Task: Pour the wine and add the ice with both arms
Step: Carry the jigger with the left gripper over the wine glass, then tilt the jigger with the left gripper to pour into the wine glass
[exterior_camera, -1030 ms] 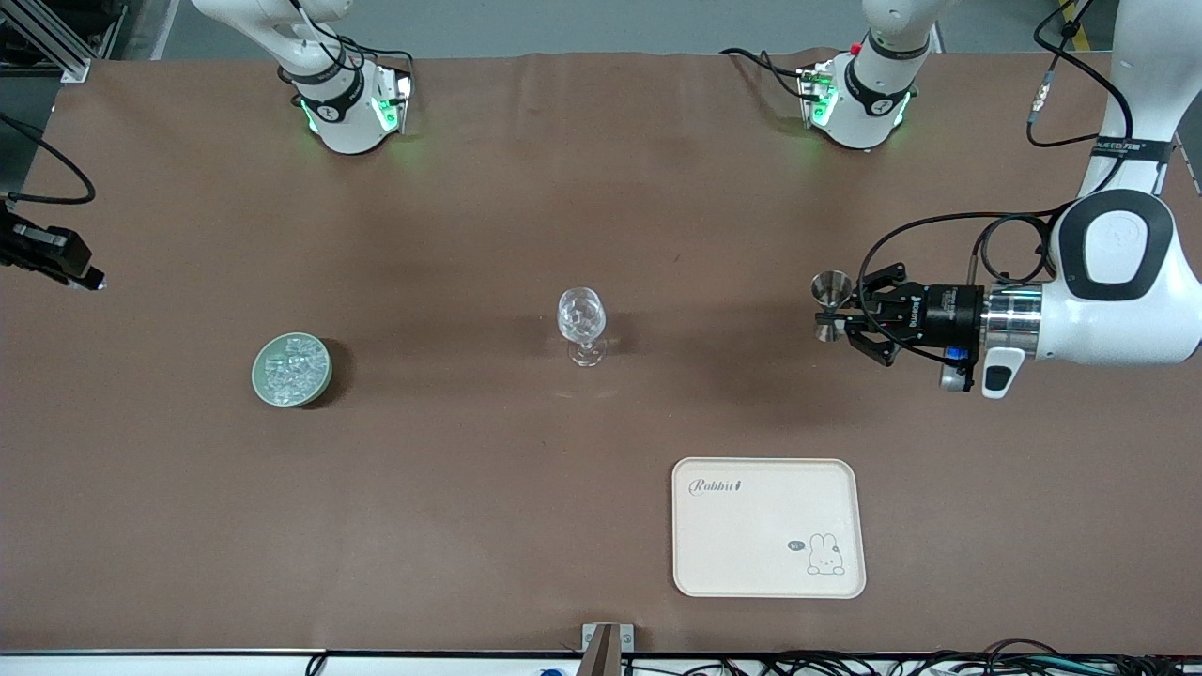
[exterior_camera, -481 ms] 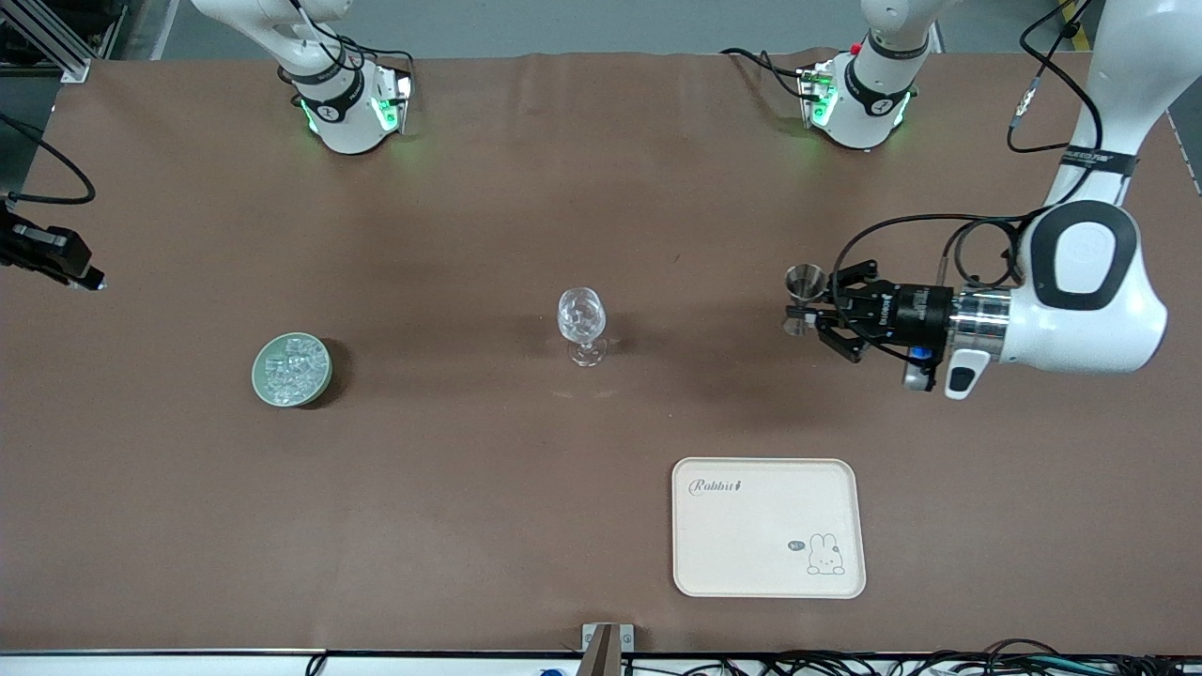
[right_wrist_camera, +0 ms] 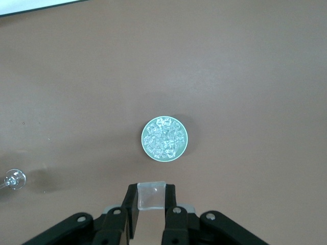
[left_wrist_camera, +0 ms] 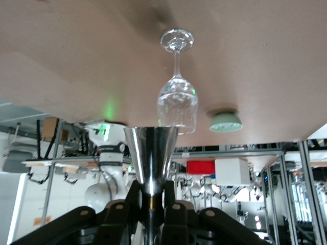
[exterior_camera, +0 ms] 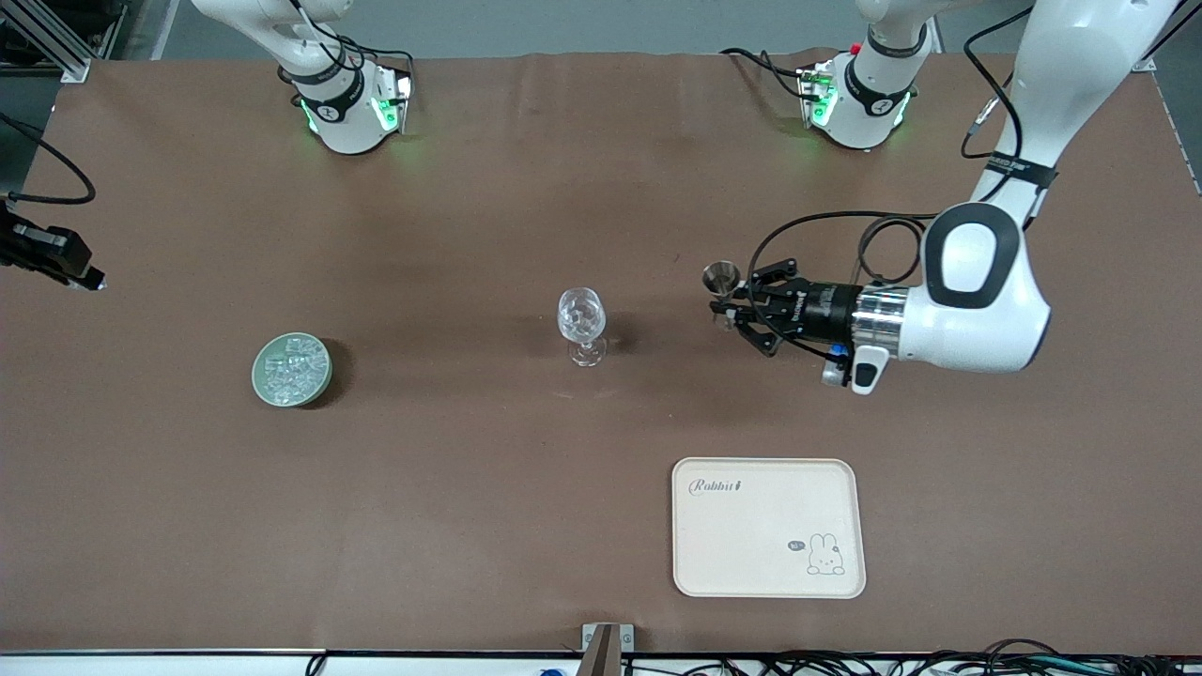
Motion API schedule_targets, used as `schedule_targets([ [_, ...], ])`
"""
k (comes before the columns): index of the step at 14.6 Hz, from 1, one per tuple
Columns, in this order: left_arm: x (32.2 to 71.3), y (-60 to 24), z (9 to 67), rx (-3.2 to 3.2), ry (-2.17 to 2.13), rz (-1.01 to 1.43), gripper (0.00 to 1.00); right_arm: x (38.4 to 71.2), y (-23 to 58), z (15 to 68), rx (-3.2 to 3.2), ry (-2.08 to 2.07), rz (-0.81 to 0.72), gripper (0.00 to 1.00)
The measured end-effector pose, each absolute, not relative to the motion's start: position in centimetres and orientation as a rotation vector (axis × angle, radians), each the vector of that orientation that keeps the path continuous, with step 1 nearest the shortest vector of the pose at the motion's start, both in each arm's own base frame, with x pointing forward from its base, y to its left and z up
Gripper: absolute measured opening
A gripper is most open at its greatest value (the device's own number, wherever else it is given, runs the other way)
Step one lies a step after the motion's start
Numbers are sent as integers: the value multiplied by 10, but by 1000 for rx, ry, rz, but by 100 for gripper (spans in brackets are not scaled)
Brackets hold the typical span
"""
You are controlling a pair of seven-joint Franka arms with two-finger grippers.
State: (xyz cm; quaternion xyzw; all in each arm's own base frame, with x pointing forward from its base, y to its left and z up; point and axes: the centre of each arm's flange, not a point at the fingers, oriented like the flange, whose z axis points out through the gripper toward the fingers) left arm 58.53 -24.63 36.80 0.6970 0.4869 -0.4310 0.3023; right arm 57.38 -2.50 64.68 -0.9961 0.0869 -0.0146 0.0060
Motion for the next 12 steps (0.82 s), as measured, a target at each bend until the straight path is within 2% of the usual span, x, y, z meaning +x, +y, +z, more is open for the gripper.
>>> schedule_targets([
  [12, 568, -345, 320, 1842, 1448, -938, 22, 574, -37, 647, -3114, 306, -55, 24],
])
